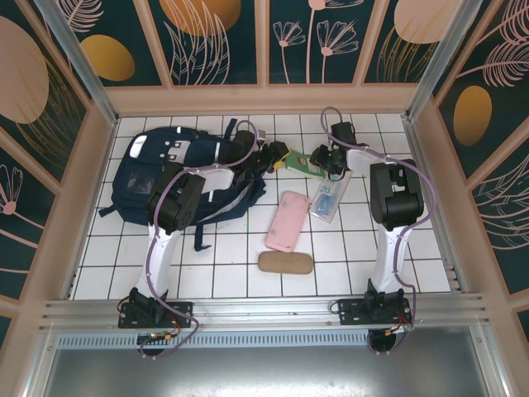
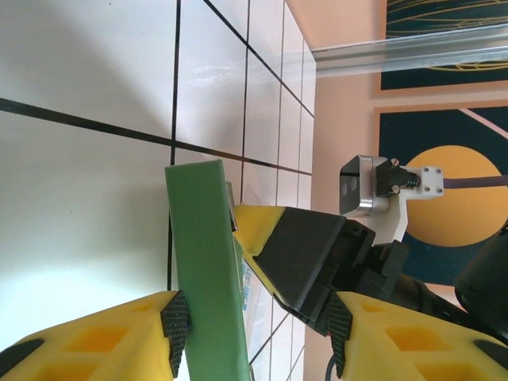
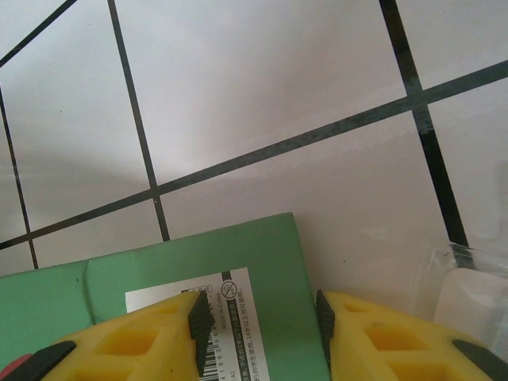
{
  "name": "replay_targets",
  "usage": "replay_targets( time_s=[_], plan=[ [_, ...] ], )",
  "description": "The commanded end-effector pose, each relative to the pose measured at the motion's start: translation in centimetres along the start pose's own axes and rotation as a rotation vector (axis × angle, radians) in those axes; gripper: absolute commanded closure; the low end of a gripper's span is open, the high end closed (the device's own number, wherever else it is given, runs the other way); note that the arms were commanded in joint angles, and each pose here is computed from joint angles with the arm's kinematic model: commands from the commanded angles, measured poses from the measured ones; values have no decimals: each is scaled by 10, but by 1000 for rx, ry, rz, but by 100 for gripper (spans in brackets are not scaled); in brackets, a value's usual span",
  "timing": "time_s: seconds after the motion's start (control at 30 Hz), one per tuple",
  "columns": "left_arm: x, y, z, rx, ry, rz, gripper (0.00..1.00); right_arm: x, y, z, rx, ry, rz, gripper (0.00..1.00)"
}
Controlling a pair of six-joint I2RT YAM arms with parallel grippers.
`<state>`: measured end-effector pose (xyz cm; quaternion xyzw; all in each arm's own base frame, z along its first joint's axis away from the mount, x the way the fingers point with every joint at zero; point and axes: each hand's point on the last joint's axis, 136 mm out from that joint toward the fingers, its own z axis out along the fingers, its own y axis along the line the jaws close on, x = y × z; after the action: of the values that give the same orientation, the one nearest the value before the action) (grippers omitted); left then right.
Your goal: Pack the student bag
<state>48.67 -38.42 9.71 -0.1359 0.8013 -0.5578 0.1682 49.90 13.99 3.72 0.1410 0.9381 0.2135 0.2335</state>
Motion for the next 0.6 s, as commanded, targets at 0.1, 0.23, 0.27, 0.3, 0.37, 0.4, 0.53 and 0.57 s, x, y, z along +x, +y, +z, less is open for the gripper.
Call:
replay_targets(
  time_s=[0.1, 0.23, 0.27, 0.3, 0.37, 0.4, 0.53, 0.57],
  plan=[
    [45, 5, 19, -62, 151, 53, 50, 37, 53, -12, -177, 129, -38, 57],
    [49, 9, 24, -37, 173, -16, 52, 37, 54, -12, -181, 128, -33, 57],
    [49, 6, 23, -7, 167, -50, 52, 37, 54, -12, -182, 128, -32, 57],
    [48, -2, 22, 31, 158, -71, 52, 37, 54, -12, -183, 127, -32, 57],
    [43, -12, 16, 69, 116, -126, 51, 36, 55, -13, -184, 126, -28, 57],
    [40, -15, 14, 78, 95, -148, 51, 36, 55, -13, -186, 125, -28, 57],
    [32, -33, 8, 179, 53, -251, 51, 37, 57, -12, -195, 127, -21, 57],
    [32, -38, 8, 212, 60, -279, 51, 36, 57, -12, -195, 126, -20, 57]
  ],
)
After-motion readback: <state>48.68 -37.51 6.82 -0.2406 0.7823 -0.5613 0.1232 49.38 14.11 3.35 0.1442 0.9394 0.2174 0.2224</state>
